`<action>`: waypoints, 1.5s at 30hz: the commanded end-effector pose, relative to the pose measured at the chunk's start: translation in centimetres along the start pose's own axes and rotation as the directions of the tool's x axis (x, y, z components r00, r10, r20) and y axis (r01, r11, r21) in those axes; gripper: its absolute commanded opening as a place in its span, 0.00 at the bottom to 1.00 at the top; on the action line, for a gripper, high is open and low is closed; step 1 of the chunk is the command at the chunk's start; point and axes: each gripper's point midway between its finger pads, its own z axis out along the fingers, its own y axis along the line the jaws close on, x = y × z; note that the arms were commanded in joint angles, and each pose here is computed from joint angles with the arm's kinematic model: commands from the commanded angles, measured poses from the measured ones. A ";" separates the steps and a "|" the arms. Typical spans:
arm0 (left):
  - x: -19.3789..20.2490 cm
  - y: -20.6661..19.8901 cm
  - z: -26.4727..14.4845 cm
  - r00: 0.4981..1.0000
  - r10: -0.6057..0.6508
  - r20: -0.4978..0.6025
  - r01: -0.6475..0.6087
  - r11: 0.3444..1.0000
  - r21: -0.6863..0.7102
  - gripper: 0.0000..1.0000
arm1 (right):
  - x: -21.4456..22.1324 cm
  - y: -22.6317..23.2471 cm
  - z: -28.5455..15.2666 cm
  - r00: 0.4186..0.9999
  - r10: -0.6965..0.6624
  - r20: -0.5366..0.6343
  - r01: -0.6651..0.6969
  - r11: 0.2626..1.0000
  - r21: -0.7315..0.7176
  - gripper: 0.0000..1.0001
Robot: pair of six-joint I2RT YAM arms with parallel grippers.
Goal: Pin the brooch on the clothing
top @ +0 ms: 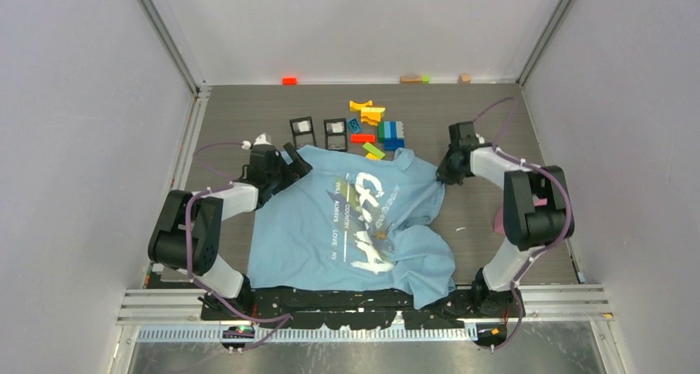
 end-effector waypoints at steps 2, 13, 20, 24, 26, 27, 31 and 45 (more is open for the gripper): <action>1.7 7.8 0.7 0.999 -0.039 -0.024 0.031 0.964 -0.263 0.95 | -8.0 -1.3 2.6 0.993 -0.036 0.112 0.026 0.996 0.085 0.00; 0.0 5.6 0.5 0.998 0.046 -0.042 -0.054 0.976 -0.209 0.91 | -14.4 0.3 3.0 0.985 -0.102 0.137 0.097 0.994 0.043 0.44; -2.4 0.7 -2.5 0.974 0.225 -0.024 -0.226 0.959 -0.170 0.98 | -13.3 0.0 -3.5 0.989 -0.053 0.138 0.049 0.998 0.031 0.65; -1.0 -1.7 -3.6 0.962 0.266 -0.058 -0.271 0.956 -0.110 0.99 | -9.5 -0.8 -5.5 0.996 -0.005 0.085 0.005 1.000 -0.006 0.68; 0.0 -2.1 -3.8 0.967 0.242 -0.085 -0.249 0.966 -0.076 0.99 | -7.2 -1.2 -6.1 0.998 0.005 0.055 -0.004 1.000 -0.015 0.68; 0.6 -2.1 -3.9 0.969 0.229 -0.097 -0.236 0.970 -0.064 0.99 | -5.5 -1.4 -6.4 1.000 0.004 0.028 -0.003 1.000 -0.027 0.68; 2.6 -1.2 -3.9 0.968 0.206 -0.145 -0.215 0.976 -0.046 0.99 | -0.5 -1.6 -6.8 0.998 -0.025 -0.051 0.023 0.999 -0.043 0.68; 6.7 4.6 -3.3 0.963 -0.004 -0.271 -0.023 0.995 -0.098 1.00 | 8.0 -4.3 -6.9 0.988 -0.054 -0.143 0.059 0.998 0.029 0.21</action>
